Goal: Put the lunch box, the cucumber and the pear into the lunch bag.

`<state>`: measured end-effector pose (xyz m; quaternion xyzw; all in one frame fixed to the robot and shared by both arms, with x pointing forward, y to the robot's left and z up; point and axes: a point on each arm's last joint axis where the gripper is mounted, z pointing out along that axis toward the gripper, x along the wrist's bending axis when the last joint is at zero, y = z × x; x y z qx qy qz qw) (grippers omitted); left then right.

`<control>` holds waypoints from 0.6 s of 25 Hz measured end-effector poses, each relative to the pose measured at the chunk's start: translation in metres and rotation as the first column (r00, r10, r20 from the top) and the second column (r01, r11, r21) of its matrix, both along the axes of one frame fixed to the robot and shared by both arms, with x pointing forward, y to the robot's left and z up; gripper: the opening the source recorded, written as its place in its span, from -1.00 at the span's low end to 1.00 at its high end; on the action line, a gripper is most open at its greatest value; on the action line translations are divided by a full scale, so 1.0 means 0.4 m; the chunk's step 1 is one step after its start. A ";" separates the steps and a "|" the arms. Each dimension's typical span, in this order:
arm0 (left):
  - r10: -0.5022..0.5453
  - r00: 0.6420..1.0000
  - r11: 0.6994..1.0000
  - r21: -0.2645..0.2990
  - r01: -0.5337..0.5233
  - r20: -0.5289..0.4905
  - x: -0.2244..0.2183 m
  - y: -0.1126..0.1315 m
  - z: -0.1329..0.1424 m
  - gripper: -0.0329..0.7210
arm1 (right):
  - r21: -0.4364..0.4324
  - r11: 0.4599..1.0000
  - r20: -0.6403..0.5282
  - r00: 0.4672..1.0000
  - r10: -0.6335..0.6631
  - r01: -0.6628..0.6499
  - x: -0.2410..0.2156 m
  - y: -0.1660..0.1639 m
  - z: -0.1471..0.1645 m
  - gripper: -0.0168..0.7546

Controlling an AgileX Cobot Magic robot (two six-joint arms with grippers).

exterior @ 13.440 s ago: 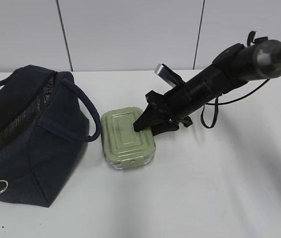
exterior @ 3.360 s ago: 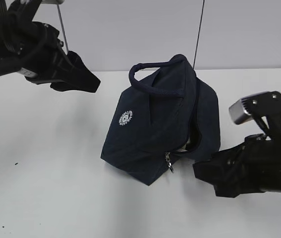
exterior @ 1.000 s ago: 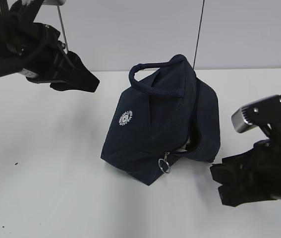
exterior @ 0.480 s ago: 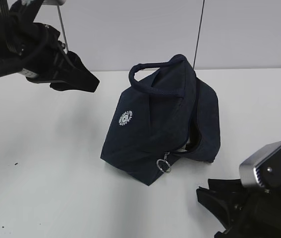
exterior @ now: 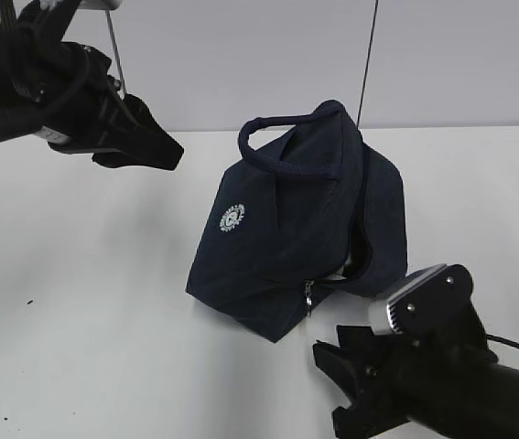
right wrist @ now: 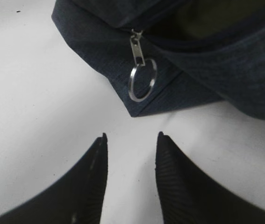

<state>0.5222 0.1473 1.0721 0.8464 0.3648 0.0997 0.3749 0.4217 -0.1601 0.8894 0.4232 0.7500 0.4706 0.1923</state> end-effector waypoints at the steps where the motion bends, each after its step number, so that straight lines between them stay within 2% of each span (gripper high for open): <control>1: 0.000 1.000 1.000 0.000 0.000 0.000 0.000 0.000 0.000 -0.28 | 0.001 1.000 -0.002 1.000 -0.001 0.001 0.006 0.005 -0.005 -0.22; 8: 0.000 1.000 1.000 0.000 0.000 0.000 0.000 0.000 0.000 -0.28 | 0.045 0.999 0.030 1.000 -0.009 0.007 0.043 0.032 -0.005 -0.22; 15: 0.000 1.000 1.000 0.000 0.000 0.000 0.000 0.000 0.000 -0.28 | 0.051 0.999 0.030 0.999 -0.009 0.008 0.068 0.051 -0.013 -0.18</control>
